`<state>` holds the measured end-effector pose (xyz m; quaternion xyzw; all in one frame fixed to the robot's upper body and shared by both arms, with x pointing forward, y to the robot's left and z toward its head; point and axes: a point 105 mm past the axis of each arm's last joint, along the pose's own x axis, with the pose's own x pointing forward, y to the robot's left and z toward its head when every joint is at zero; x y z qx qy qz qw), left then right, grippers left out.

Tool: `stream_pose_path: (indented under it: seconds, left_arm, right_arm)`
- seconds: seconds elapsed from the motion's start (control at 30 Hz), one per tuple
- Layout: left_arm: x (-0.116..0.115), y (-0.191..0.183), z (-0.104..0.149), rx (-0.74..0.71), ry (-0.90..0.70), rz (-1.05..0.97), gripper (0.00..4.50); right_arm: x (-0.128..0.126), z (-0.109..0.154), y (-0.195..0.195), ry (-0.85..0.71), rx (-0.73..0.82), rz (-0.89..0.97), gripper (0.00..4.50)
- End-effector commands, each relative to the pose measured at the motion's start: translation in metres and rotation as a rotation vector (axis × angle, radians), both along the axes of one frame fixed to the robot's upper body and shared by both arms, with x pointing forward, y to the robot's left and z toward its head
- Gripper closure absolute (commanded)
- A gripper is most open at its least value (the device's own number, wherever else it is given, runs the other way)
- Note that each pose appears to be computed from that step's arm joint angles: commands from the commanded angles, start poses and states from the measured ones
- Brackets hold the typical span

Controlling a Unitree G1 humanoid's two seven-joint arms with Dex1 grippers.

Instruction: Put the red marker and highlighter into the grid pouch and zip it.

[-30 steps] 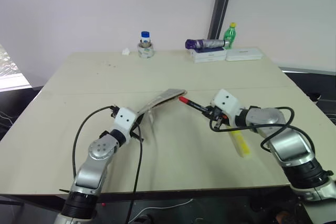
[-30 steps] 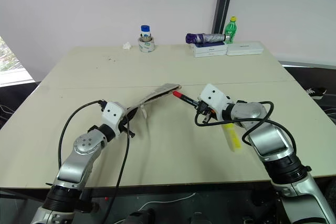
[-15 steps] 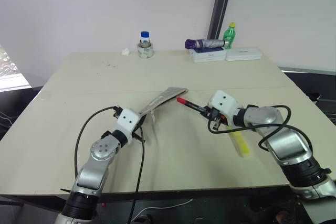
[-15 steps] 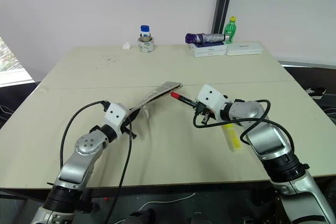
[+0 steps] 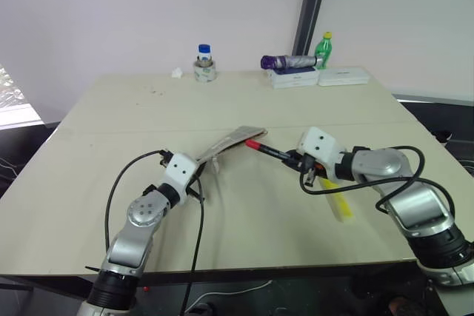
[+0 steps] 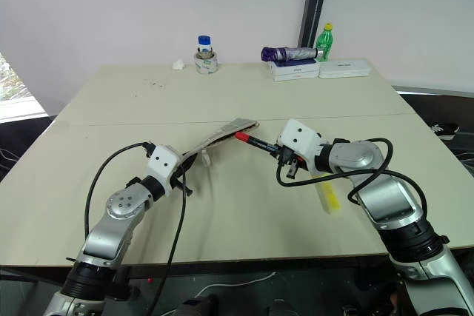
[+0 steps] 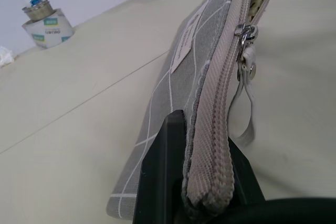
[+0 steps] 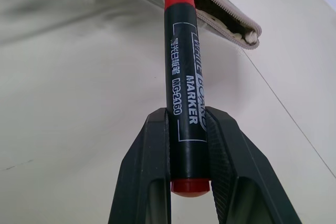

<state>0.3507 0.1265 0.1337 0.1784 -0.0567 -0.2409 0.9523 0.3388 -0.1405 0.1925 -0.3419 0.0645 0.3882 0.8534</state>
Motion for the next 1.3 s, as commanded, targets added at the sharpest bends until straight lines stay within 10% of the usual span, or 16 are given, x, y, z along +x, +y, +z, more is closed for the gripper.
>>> stream_pose_path:
  seconds: [0.03,1.2,1.3]
  left_arm:
    - [-0.002,0.000,0.008,0.006,-0.037,-0.009,4.50]
    - [-0.032,-0.035,-0.003,0.278,-0.091,-0.335,4.50]
    - [-0.030,-0.032,-0.005,0.255,-0.070,-0.308,4.50]
  right_arm:
    - [0.004,0.015,-0.001,-0.057,0.013,-0.019,4.10]
    - [-0.001,-0.005,0.043,-0.174,-0.347,0.262,4.10]
    - [0.000,0.001,0.040,-0.175,-0.317,0.241,2.57]
